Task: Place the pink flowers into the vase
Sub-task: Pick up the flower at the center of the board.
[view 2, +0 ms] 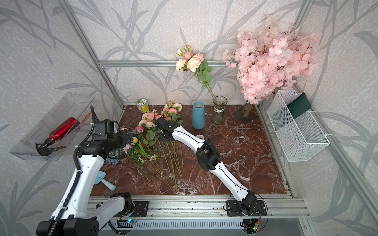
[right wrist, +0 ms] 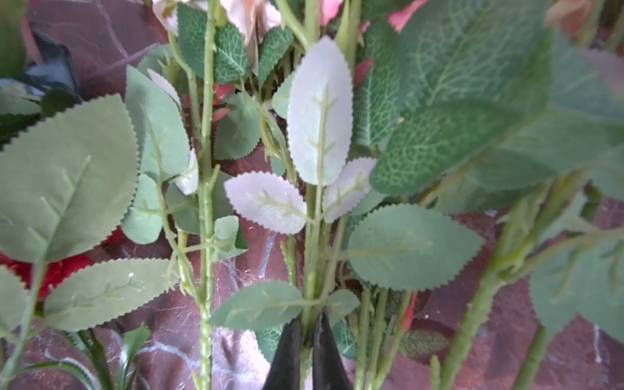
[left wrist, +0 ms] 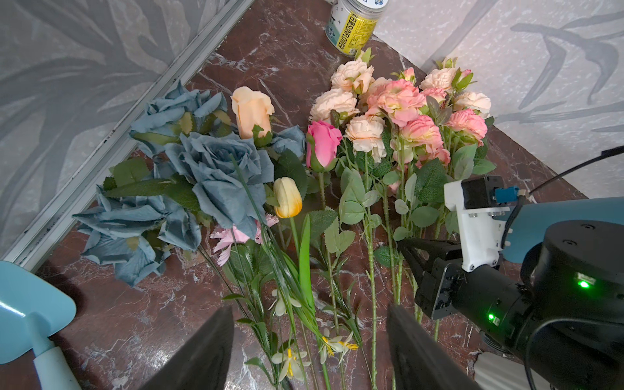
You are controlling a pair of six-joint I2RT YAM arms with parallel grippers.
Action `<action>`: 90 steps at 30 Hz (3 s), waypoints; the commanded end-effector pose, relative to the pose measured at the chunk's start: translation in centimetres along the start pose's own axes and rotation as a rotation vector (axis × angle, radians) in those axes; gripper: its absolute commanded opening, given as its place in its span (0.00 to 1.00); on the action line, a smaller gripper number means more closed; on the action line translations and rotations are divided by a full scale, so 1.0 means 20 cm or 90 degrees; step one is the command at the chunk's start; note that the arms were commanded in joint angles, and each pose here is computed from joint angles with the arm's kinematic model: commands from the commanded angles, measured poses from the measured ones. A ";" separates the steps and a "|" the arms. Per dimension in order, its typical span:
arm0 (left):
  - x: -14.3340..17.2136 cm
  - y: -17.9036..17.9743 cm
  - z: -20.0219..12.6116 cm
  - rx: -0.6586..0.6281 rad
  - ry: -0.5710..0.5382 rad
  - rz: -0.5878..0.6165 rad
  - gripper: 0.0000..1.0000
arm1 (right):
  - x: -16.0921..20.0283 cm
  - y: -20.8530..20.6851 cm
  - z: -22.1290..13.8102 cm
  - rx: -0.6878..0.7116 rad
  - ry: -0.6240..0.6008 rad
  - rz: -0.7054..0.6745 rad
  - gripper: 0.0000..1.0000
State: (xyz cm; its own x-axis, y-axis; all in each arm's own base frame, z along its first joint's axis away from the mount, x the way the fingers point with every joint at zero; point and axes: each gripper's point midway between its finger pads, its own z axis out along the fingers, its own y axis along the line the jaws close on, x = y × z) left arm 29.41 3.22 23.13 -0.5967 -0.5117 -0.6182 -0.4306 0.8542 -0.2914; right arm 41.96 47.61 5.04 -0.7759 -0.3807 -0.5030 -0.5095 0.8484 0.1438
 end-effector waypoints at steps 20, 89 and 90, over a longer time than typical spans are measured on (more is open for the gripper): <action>0.00 0.04 0.00 -0.009 -0.004 -0.015 0.73 | -0.42 0.21 -0.93 -0.157 -0.262 -0.020 0.00; -0.22 -1.02 -0.34 0.736 0.050 -0.135 0.00 | -0.11 0.31 -1.67 -0.556 -0.300 -0.037 0.00; -0.23 -1.03 -0.35 0.738 0.049 -0.129 0.00 | -0.10 0.31 -1.67 -0.551 -0.295 -0.043 0.00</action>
State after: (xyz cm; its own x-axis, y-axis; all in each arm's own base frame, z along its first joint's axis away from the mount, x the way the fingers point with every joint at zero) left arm 36.56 -12.86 34.95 -0.6770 -0.6248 -0.3890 0.2684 0.2825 -0.9209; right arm 29.67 42.21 33.02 -0.6541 -0.0599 -0.7540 -0.7438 0.2322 0.6268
